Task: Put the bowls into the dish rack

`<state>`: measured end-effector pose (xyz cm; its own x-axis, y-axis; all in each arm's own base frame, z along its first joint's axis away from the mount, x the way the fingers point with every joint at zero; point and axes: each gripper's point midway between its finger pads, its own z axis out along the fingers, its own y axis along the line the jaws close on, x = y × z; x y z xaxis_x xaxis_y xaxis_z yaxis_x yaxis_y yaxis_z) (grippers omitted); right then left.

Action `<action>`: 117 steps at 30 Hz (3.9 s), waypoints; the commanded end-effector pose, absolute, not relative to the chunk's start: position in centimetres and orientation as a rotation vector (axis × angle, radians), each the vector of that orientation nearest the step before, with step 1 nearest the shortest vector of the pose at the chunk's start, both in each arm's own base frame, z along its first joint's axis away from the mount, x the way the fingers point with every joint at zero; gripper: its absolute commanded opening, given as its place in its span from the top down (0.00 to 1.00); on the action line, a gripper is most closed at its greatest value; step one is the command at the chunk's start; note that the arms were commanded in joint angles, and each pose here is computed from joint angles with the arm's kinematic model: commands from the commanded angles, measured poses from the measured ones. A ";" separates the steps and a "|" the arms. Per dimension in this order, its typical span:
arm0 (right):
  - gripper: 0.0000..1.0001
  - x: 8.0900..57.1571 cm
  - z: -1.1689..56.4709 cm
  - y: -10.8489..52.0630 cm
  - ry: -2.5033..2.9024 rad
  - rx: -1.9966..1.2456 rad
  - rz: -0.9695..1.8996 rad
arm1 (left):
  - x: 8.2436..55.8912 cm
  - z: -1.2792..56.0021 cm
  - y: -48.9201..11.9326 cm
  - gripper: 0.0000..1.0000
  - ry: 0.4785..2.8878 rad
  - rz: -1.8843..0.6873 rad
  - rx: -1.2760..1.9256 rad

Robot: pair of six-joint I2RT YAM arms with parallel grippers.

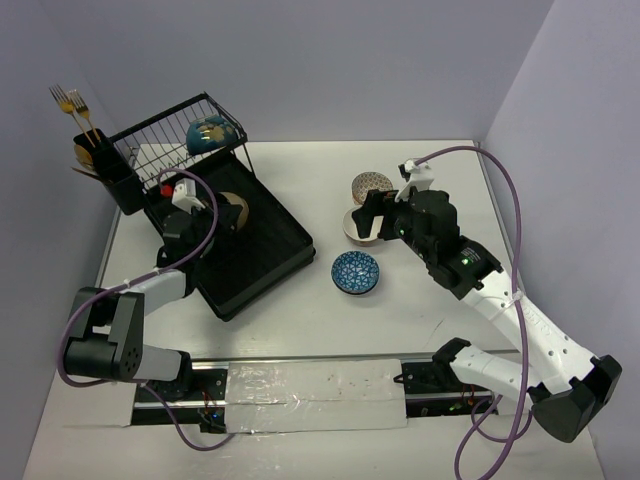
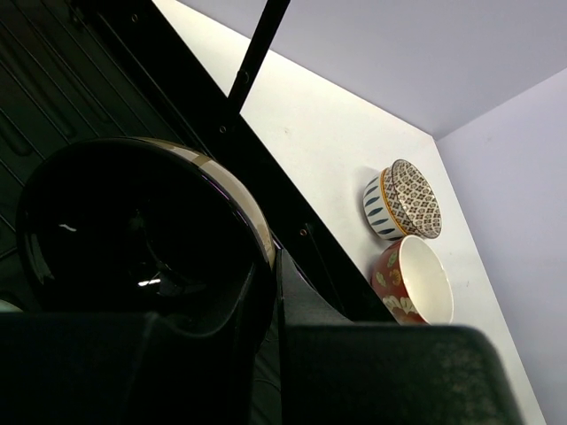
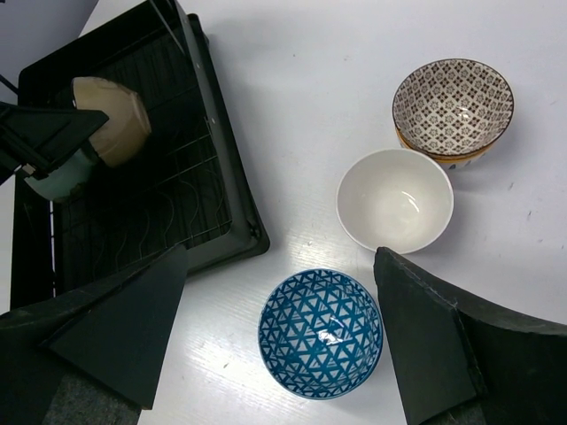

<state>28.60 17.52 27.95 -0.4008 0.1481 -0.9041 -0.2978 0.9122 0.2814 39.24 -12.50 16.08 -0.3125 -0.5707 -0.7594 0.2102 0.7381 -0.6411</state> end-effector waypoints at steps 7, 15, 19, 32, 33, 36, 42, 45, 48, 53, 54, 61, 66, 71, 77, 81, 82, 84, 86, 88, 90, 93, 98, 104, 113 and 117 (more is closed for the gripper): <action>0.07 28.7 29.6 17.7 1.852 -0.115 0.518 | 39.2 18.8 -12.2 1.00 1.606 -0.841 -0.259; 0.07 28.6 29.6 17.7 1.845 -0.119 0.525 | 38.6 17.9 -12.2 1.00 1.601 -0.896 -0.267; 0.08 28.5 29.6 17.8 1.844 -0.125 0.530 | 38.5 18.4 -12.5 1.00 1.592 -0.896 -0.224; 0.08 28.4 29.8 17.9 1.834 -0.136 0.542 | 38.5 18.3 -12.7 1.00 1.576 -0.930 -0.186; 0.08 28.3 29.8 18.0 1.834 -0.138 0.544 | 38.5 18.3 -12.6 1.00 1.571 -0.927 -0.191; 0.08 28.3 29.8 18.0 1.833 -0.141 0.545 | 38.5 18.0 -12.5 1.00 1.584 -0.923 -0.195; 0.08 28.3 29.9 18.0 1.830 -0.139 0.548 | 38.2 17.7 -12.0 1.00 1.590 -0.928 -0.247; 0.08 28.3 29.9 17.9 1.829 -0.138 0.548 | 37.9 17.1 -11.6 1.00 1.602 -0.911 -0.269; 0.08 28.2 30.0 18.2 1.826 -0.147 0.560 | 37.7 16.7 -11.4 1.00 1.600 -0.918 -0.281; 0.09 28.1 30.1 18.2 1.820 -0.154 0.564 | 37.6 16.0 -11.4 1.00 1.612 -0.939 -0.296; 0.09 28.0 30.2 18.2 1.817 -0.156 0.568 | 37.6 16.0 -11.3 1.00 1.605 -0.940 -0.293; 0.09 27.9 30.3 18.6 1.808 -0.172 0.589 | 37.1 16.2 -11.3 1.00 1.585 -0.937 -0.260; 0.09 27.7 30.3 18.6 1.806 -0.182 0.593 | 36.8 16.9 -11.9 1.00 1.551 -0.977 -0.208; 0.09 27.7 30.4 18.5 1.797 -0.182 0.593 | 37.0 17.7 -12.2 1.00 1.529 -0.989 -0.168; 0.09 27.6 30.4 18.6 1.798 -0.187 0.598 | 37.0 17.1 -11.9 1.00 1.545 -0.969 -0.189; 0.09 27.6 30.6 18.6 1.794 -0.188 0.602 | 37.0 16.7 -11.7 1.00 1.554 -0.977 -0.224; 0.09 27.5 30.5 18.7 1.794 -0.191 0.604 | 37.0 16.6 -11.6 1.00 1.555 -0.980 -0.235; 0.09 27.5 30.6 18.7 1.790 -0.190 0.606 | 37.1 16.5 -11.4 1.00 1.553 -0.978 -0.250; 0.09 27.4 30.6 18.7 1.789 -0.192 0.612 | 37.1 16.3 -11.1 1.00 1.559 -0.980 -0.269; 0.09 27.4 30.7 18.8 1.784 -0.198 0.616 | 37.1 16.1 -11.0 1.00 1.563 -0.983 -0.280; 0.09 27.4 30.8 18.8 1.781 -0.198 0.620 | 37.1 15.9 -10.7 1.00 1.564 -0.981 -0.300; 0.09 27.3 30.8 18.9 1.780 -0.204 0.624 | 37.0 15.3 -10.2 1.00 1.574 -0.973 -0.346; 0.09 27.1 30.9 19.0 1.770 -0.210 0.630 | 36.9 14.6 -9.2 1.00 1.588 -0.916 -0.407; 0.09 27.1 31.0 19.0 1.769 -0.214 0.636 | 36.9 14.2 -8.1 0.99 1.599 -0.855 -0.461; 0.09 26.9 31.2 19.1 1.758 -0.218 0.644 | 36.9 12.7 -7.5 0.96 1.642 -0.823 -0.529; 0.10 27.0 31.2 19.1 1.755 -0.218 0.642 | 37.0 12.4 -7.3 0.95 1.651 -0.812 -0.550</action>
<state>27.01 19.15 29.69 -0.3429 0.1628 -0.9252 -0.4431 0.8404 0.3121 36.76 -10.09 16.02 -0.2453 -0.7093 -0.6609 0.2548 0.6105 -0.7499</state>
